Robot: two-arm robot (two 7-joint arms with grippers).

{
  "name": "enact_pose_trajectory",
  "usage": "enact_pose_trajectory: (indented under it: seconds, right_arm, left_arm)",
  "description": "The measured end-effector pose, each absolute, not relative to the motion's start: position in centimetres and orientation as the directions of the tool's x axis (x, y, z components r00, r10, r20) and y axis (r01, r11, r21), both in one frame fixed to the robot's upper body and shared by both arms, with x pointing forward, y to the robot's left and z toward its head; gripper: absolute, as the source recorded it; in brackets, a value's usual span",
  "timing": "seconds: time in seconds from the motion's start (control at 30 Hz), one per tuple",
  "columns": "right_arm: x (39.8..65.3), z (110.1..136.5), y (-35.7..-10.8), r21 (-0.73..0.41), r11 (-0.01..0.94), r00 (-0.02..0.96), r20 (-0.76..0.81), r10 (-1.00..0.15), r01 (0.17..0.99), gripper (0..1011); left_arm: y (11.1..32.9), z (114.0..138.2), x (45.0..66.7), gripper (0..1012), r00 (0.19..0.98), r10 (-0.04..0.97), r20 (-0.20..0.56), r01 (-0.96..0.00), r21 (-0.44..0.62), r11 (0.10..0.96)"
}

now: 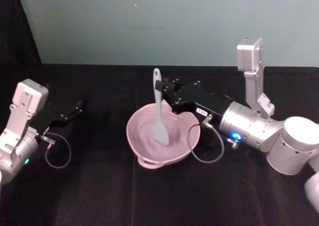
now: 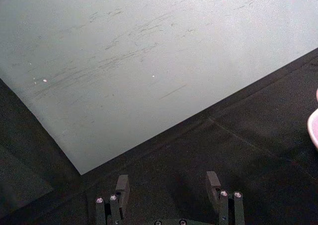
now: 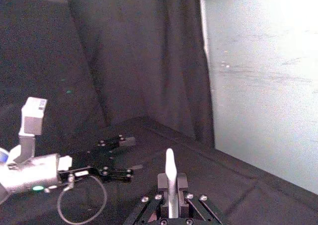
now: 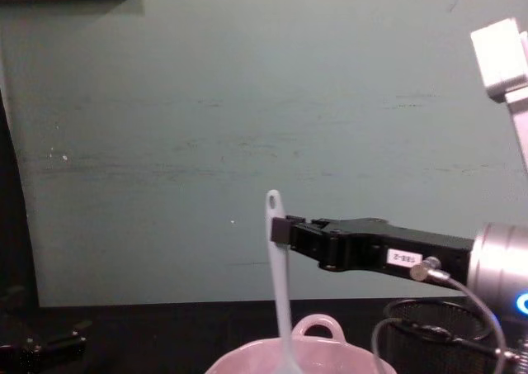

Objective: Use the one hand to pick up the spoon and stir the clear water in the bowl.

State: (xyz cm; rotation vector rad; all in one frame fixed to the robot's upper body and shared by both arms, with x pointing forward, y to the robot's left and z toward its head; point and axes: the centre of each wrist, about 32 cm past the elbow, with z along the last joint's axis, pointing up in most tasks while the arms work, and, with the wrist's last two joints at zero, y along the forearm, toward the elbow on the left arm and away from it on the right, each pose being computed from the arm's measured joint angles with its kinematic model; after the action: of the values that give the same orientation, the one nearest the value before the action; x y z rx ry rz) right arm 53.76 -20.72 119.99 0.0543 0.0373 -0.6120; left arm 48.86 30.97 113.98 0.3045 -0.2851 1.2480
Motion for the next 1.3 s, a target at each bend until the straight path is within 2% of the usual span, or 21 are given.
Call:
enact_pose_trajectory:
  seconds: [0.27, 0.5, 0.9, 1.3]
  right_arm:
    - [55.2, 119.6, -18.7, 0.059, 0.837, 0.838, -0.093, -0.537, 0.543, 114]
    - [57.4, 119.0, -17.9, 0.073, 0.822, 0.823, -0.112, -0.556, 0.565, 114]
    - [58.6, 119.1, -20.1, 0.095, 0.762, 0.767, -0.123, -0.629, 0.640, 114]
    - [56.8, 119.2, -22.7, 0.060, 0.738, 0.738, -0.124, -0.663, 0.672, 114]
  left_arm:
    - [31.0, 114.0, 48.9, 1011, 0.292, 0.880, 0.374, -0.955, 0.070, 0.287]
    - [31.0, 114.0, 48.9, 1011, 0.292, 0.880, 0.374, -0.955, 0.070, 0.287]
    - [31.0, 114.0, 48.9, 1011, 0.292, 0.880, 0.374, -0.955, 0.070, 0.287]
    - [31.0, 114.0, 48.9, 1011, 0.292, 0.880, 0.374, -0.955, 0.070, 0.287]
